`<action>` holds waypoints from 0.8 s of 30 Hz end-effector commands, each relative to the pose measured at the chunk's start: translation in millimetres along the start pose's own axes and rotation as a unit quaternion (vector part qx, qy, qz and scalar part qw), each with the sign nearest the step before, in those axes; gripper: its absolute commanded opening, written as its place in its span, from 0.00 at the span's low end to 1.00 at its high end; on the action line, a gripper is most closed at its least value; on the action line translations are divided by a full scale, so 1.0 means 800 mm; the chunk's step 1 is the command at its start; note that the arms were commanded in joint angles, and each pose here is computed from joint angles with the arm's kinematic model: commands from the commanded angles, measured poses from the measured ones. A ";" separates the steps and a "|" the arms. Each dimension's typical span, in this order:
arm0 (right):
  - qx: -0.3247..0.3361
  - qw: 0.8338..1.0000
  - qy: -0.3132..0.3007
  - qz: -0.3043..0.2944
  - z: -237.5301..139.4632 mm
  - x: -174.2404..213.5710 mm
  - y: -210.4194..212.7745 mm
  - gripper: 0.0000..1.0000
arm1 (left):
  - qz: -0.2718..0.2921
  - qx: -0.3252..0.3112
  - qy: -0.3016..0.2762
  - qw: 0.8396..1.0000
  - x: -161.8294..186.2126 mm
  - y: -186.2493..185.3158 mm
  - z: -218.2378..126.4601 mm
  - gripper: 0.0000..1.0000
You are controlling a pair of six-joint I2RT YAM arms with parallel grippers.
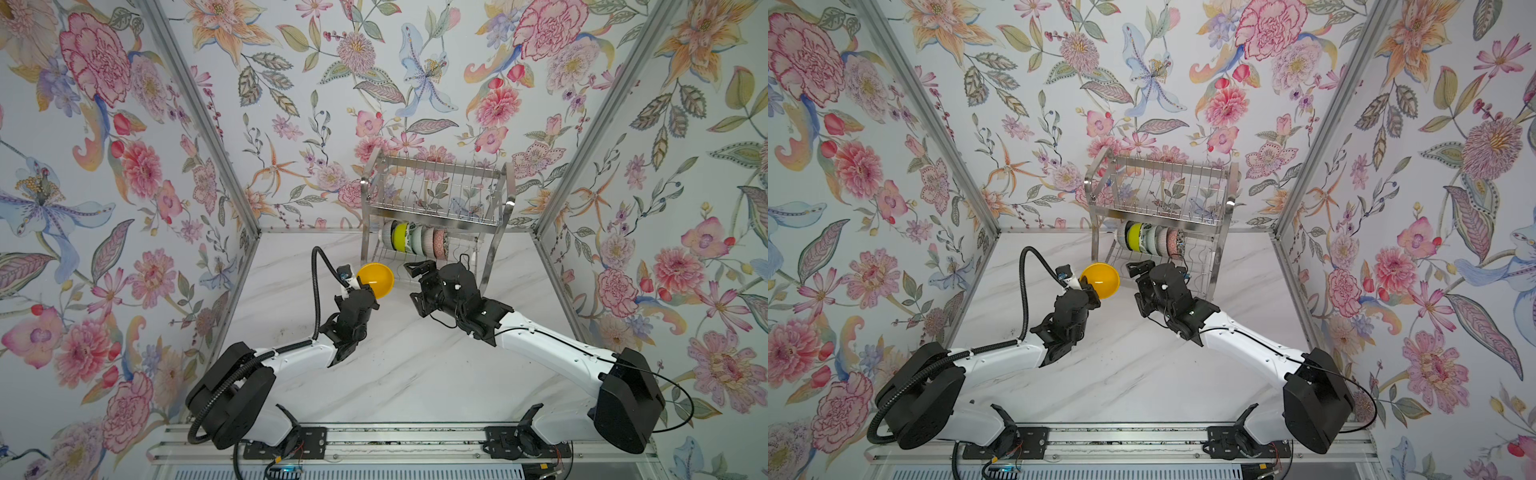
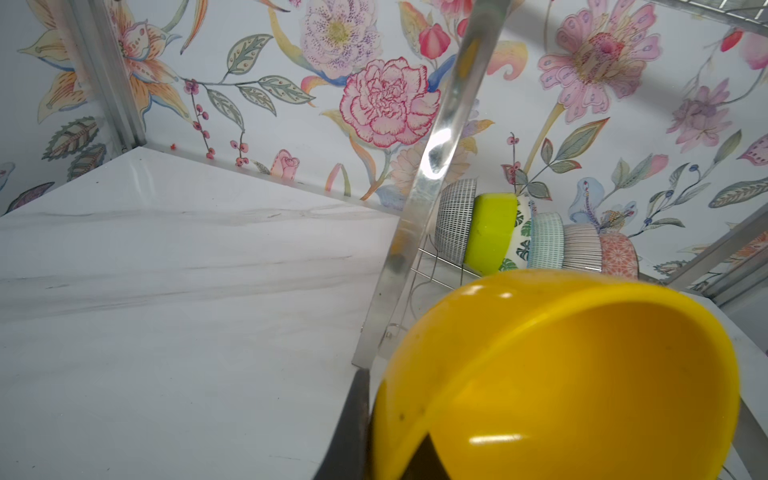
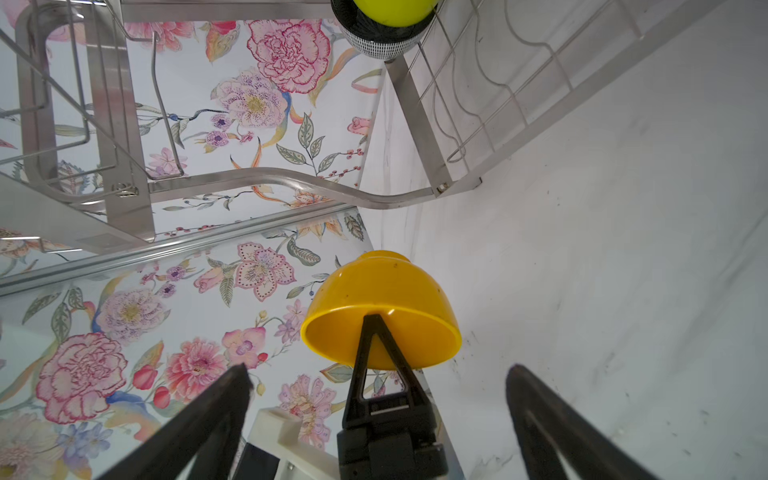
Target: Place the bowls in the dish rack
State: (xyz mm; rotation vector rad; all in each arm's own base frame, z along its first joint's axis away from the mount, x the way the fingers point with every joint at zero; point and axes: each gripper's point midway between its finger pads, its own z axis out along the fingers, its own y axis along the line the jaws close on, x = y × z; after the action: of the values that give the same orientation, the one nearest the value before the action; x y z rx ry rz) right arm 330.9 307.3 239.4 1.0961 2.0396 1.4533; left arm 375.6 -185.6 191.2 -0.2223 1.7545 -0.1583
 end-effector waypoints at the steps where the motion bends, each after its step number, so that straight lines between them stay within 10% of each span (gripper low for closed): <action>1: -0.044 0.996 0.003 0.071 -0.006 -0.001 0.019 0.94 | -0.001 0.007 -0.054 0.999 -0.026 -0.022 0.000 0.00; 24: -0.078 0.984 -0.022 0.158 0.026 -0.026 0.036 0.59 | 0.032 0.043 -0.064 0.997 -0.003 -0.080 -0.002 0.00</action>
State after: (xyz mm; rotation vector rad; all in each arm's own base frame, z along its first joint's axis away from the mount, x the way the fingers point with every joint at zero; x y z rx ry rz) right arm 358.6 304.8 242.1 1.4006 1.8201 1.6358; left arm 376.3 -240.0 186.2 -0.0767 1.6879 -0.1397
